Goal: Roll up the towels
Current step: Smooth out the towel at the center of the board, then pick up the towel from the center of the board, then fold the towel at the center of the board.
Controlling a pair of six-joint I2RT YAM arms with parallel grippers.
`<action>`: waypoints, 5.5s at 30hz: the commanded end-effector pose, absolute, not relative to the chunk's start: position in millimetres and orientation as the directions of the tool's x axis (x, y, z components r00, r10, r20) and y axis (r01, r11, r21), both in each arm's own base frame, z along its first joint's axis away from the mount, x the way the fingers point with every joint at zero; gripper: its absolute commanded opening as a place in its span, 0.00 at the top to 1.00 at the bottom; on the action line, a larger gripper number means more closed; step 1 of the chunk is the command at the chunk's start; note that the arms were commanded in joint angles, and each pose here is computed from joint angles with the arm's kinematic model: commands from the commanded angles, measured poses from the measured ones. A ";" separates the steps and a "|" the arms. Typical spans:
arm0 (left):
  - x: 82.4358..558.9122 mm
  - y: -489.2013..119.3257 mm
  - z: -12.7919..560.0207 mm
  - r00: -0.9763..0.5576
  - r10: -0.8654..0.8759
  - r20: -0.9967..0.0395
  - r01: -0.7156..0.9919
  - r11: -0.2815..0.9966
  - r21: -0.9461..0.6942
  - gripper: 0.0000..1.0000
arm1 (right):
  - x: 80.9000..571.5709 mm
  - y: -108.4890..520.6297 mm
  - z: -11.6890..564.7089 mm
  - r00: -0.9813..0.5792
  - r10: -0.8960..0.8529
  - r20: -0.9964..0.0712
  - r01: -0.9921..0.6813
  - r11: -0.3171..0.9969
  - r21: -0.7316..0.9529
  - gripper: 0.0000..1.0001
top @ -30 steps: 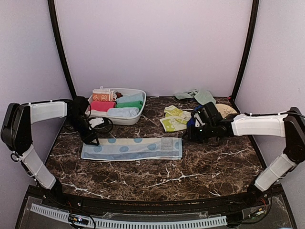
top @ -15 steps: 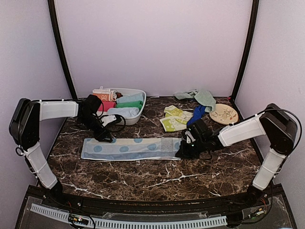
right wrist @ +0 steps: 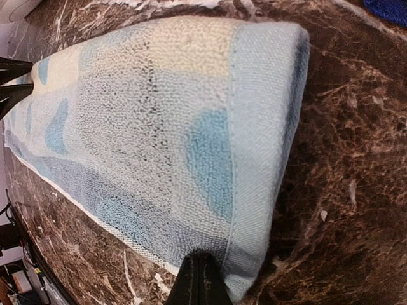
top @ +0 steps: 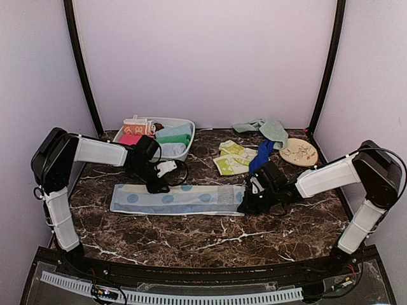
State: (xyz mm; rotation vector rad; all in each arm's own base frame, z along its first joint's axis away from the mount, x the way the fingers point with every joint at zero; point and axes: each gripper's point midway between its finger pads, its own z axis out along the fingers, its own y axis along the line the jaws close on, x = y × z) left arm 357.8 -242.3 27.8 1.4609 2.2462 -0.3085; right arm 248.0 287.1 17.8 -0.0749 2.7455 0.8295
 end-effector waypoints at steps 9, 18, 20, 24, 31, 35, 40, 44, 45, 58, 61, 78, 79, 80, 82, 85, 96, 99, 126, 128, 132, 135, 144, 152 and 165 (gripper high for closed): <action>402.6 -204.3 51.8 -0.383 0.786 -0.486 0.796 0.548 0.258 0.66 | 203.6 254.9 -30.0 -0.989 -0.074 -0.131 -0.116 0.928 0.353 1.00; 317.6 -195.2 67.3 -0.308 0.845 -0.438 0.928 0.368 0.056 0.50 | 228.7 266.7 19.6 -0.974 -0.105 -0.200 -0.172 0.918 0.357 0.97; 313.4 -180.2 69.9 -0.312 0.845 -0.433 0.921 0.381 0.081 0.50 | 243.1 276.9 48.5 -0.964 -0.098 -0.246 -0.193 0.895 0.402 0.91; 311.5 -149.0 60.1 -0.361 0.843 -0.398 0.898 0.430 0.096 0.50 | 268.6 302.5 80.0 -0.953 -0.076 -0.295 -0.220 0.842 0.493 0.87; 319.6 -97.3 22.3 -0.458 0.828 -0.323 0.838 0.523 0.155 0.53 | 300.6 332.9 43.4 -0.972 -0.019 -0.233 -0.156 0.795 0.586 0.93; 309.1 -78.5 -1.1 -0.461 0.847 -0.264 0.834 0.515 0.196 0.54 | 318.1 324.1 28.3 -0.973 0.072 -0.220 -0.086 0.769 0.634 0.96; 299.9 -59.5 -19.2 -0.468 0.863 -0.191 0.829 0.503 0.245 0.57 | 320.8 310.2 19.7 -0.972 0.103 -0.213 -0.058 0.771 0.635 0.93; 302.2 -57.9 -13.3 -0.463 0.864 -0.197 0.823 0.501 0.268 0.57 | 319.2 305.3 27.3 -0.967 0.068 -0.244 -0.095 0.795 0.599 0.76; 301.2 -60.3 -9.5 -0.462 0.863 -0.206 0.826 0.503 0.254 0.57 | 318.3 305.7 34.9 -0.964 0.059 -0.260 -0.113 0.792 0.599 0.70; 288.0 -109.1 71.8 -0.444 0.799 -0.405 0.866 0.499 0.035 0.50 | 303.3 246.5 49.6 -0.927 0.083 -0.365 -0.048 0.940 0.337 0.37; 305.1 -99.5 66.0 -0.466 0.802 -0.373 0.840 0.533 0.097 0.50 | 310.2 255.1 42.0 -0.928 0.038 -0.371 -0.077 0.954 0.289 0.37; 323.7 -53.6 9.9 -0.543 0.792 -0.280 0.799 0.589 0.119 0.52 | 305.4 297.7 12.1 -0.944 -0.095 -0.316 -0.203 0.922 0.330 0.60; 322.9 -53.5 7.4 -0.543 0.792 -0.278 0.799 0.590 0.118 0.52 | 302.2 301.0 13.0 -0.943 -0.105 -0.315 -0.215 0.917 0.336 0.61; 321.9 -52.6 4.8 -0.544 0.794 -0.270 0.800 0.588 0.117 0.53 | 298.8 304.5 13.4 -0.943 -0.118 -0.312 -0.228 0.912 0.342 0.61; 318.2 -51.4 0.8 -0.544 0.799 -0.255 0.805 0.583 0.110 0.54 | 293.8 311.4 14.5 -0.942 -0.139 -0.306 -0.249 0.902 0.354 0.64; 310.4 -50.7 0.0 -0.537 0.806 -0.247 0.813 0.573 0.102 0.54 | 288.5 316.5 15.0 -0.943 -0.152 -0.297 -0.261 0.891 0.373 0.79; 230.0 -106.9 39.5 -0.423 0.847 -0.321 0.906 0.402 -0.132 0.51 | 274.2 224.4 35.7 -0.956 -0.095 -0.277 -0.141 0.979 0.150 1.00; 212.0 -142.8 76.8 -0.387 0.818 -0.426 0.922 0.331 -0.201 0.46 | 266.4 185.1 43.9 -0.965 -0.075 -0.251 -0.092 0.994 0.058 1.00; 290.9 -97.0 125.5 -0.543 0.588 -0.599 0.737 0.676 -0.006 0.05 | 273.4 386.0 137.4 -0.938 -0.190 -0.290 -0.308 0.841 0.444 1.00; 291.1 -94.8 117.5 -0.549 0.589 -0.593 0.732 0.681 -0.001 0.05 | 270.9 409.2 135.8 -0.933 -0.222 -0.282 -0.334 0.825 0.456 1.00; 291.3 -91.6 104.7 -0.561 0.594 -0.576 0.728 0.685 -0.002 0.05 | 265.9 448.4 132.7 -0.926 -0.259 -0.274 -0.366 0.790 0.492 1.00; 292.4 -88.8 97.2 -0.571 0.592 -0.568 0.721 0.693 -0.003 0.06 | 264.1 471.7 130.2 -0.922 -0.276 -0.273 -0.382 0.767 0.516 1.00; 290.8 -85.8 88.2 -0.598 0.567 -0.567 0.716 0.696 -0.059 0.11 | 263.5 511.9 121.2 -0.918 -0.302 -0.256 -0.396 0.720 0.571 1.00; 291.3 -82.8 85.2 -0.592 0.580 -0.559 0.717 0.696 -0.037 0.12 | 266.3 525.4 96.7 -0.937 -0.271 -0.220 -0.349 0.721 0.599 0.94; 295.7 -80.4 81.0 -0.596 0.585 -0.549 0.713 0.700 -0.029 0.12 | 259.9 559.9 91.8 -0.951 -0.232 -0.203 -0.307 0.640 0.705 0.74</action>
